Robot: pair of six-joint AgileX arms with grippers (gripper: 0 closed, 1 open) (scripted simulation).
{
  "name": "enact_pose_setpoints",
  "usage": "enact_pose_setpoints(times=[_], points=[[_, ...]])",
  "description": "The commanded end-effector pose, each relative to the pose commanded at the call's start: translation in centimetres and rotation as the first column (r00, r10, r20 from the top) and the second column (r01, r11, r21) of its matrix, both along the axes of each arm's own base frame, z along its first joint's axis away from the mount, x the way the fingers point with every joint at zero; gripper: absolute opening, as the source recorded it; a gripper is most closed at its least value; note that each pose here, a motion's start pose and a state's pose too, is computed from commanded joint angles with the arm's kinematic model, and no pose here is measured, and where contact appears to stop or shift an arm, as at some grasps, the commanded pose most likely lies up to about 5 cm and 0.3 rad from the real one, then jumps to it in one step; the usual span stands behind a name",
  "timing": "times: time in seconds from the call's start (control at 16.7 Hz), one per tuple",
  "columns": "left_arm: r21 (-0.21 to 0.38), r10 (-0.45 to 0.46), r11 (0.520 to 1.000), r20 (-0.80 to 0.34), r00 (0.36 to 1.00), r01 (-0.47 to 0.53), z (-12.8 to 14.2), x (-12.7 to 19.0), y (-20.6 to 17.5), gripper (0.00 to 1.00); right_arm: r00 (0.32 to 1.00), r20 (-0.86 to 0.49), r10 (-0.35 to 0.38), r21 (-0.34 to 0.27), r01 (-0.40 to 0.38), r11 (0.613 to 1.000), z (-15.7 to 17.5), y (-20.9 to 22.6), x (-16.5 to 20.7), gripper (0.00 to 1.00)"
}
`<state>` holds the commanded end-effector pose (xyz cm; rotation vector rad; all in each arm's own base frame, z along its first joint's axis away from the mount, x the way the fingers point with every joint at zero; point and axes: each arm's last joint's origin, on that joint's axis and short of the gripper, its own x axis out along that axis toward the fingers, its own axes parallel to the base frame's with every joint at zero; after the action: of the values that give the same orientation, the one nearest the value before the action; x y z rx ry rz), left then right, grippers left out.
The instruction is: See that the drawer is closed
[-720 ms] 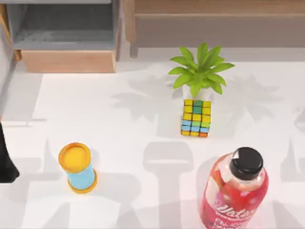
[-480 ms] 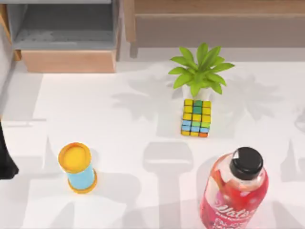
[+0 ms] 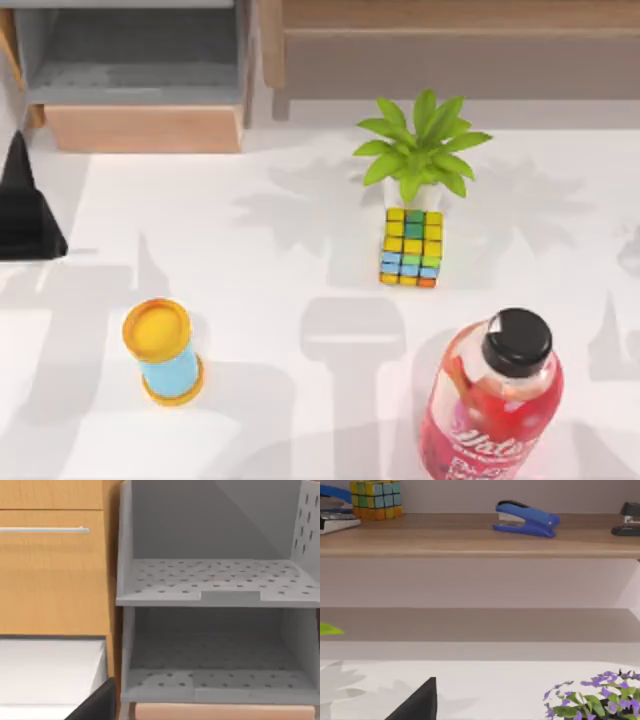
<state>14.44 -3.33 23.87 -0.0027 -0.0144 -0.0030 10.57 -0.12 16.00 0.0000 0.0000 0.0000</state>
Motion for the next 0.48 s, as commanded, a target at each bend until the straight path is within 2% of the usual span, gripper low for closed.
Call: enact_pose_setpoints(times=[0.24, 0.48], points=[[0.002, -0.001, 1.000, -0.014, 1.000, 0.001, 2.4, 3.6, -3.4, 1.00, 1.000, 0.000, 0.000, 0.000, 0.000, 1.000, 0.0, 0.0, 0.0, 1.00], [0.003, 0.002, 1.000, -0.016, 1.000, -0.002, 3.3, 5.8, -6.1, 1.00, 1.000, 0.000, 0.000, 0.000, 0.000, 1.000, 0.0, 0.0, 0.0, 1.00]])
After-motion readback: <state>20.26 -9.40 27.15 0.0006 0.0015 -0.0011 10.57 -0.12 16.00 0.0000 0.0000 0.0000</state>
